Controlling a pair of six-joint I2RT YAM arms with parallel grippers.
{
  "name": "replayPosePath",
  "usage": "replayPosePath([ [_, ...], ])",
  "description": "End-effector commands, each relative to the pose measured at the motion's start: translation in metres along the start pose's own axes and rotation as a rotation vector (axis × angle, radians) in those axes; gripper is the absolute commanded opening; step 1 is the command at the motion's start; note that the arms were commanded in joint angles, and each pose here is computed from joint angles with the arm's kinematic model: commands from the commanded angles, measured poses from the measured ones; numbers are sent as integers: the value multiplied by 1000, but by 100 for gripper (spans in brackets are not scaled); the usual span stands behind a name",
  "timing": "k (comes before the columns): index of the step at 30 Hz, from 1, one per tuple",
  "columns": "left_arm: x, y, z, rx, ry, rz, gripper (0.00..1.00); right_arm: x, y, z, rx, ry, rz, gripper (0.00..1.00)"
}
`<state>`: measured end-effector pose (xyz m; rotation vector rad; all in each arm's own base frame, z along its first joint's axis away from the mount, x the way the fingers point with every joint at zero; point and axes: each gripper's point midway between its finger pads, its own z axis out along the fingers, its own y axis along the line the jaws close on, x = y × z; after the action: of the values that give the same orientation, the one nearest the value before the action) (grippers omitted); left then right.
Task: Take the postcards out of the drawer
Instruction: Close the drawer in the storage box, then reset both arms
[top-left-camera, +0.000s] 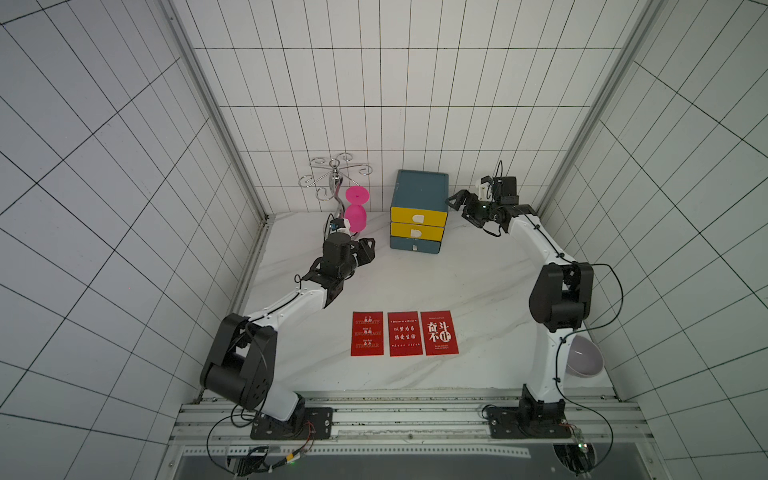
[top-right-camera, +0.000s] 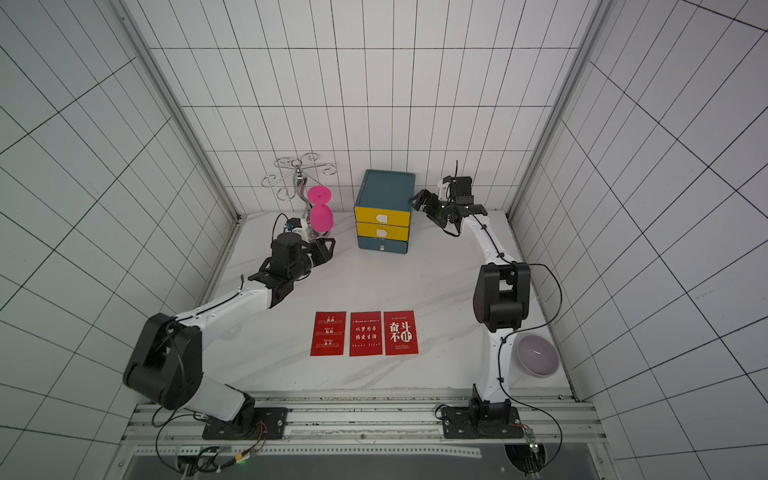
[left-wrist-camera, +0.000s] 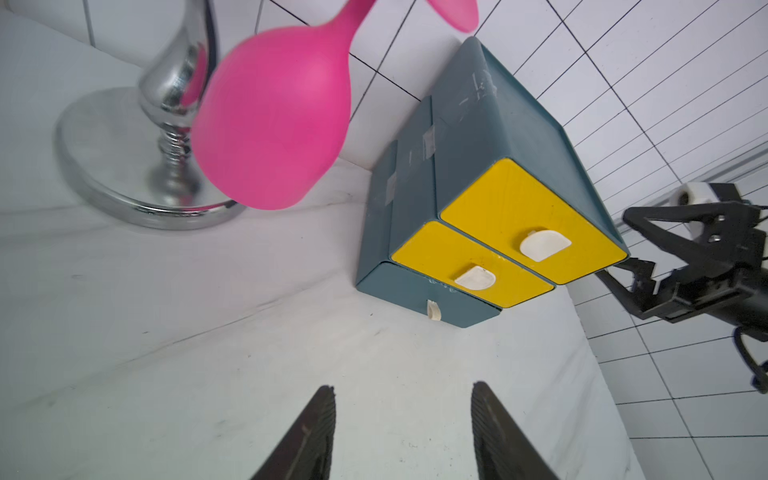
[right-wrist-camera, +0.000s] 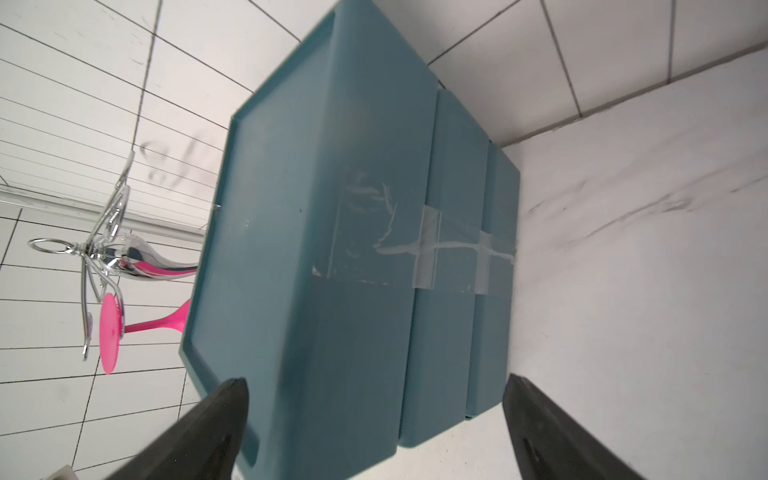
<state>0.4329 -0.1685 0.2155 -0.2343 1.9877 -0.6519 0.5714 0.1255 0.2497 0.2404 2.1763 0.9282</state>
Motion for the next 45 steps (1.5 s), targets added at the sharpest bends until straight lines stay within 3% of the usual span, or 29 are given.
replayPosePath([
  [1,-16,40,-28,-177,-48,151,59,-30,28,-61,-22,-168,-106,99],
  [4,-36,80,-55,-318,-124,170,65,-21,10,-93,56,-253,-163,98],
  [7,-51,109,-76,-379,-190,187,70,-1,-18,-118,196,-303,-244,99],
  [8,-53,113,-80,-385,-202,206,79,7,-30,-123,248,-306,-267,99],
  [9,-53,118,-84,-397,-210,230,99,17,-42,-128,304,-302,-306,98],
  [17,-23,175,-98,-611,-216,324,99,105,-149,-149,663,-212,-396,98],
  [22,12,213,-86,-597,-173,263,99,127,-172,-143,661,-306,-430,99],
  [25,3,208,-85,-551,-214,280,99,135,-188,-136,683,-295,-447,99],
  [28,-11,210,-86,-498,-322,249,98,132,-192,-130,688,-284,-460,99],
  [30,-17,216,-81,-515,-312,257,99,128,-194,-131,686,-336,-481,99],
  [33,-7,225,-66,-501,-296,283,99,133,-198,-131,658,-342,-471,99],
  [35,-7,229,-63,-489,-383,314,98,136,-194,-129,609,-367,-495,99],
  [36,-5,223,-61,-465,-368,325,97,144,-194,-127,585,-355,-510,98],
  [38,4,224,-50,-462,-227,320,98,143,-190,-125,544,-409,-539,99],
  [39,1,224,-48,-459,-263,331,99,148,-194,-124,567,-353,-523,99],
  [41,-1,219,-50,-432,-315,354,99,144,-192,-124,556,-389,-534,99],
  [45,4,221,-48,-451,-231,336,99,144,-192,-124,561,-383,-535,98],
])
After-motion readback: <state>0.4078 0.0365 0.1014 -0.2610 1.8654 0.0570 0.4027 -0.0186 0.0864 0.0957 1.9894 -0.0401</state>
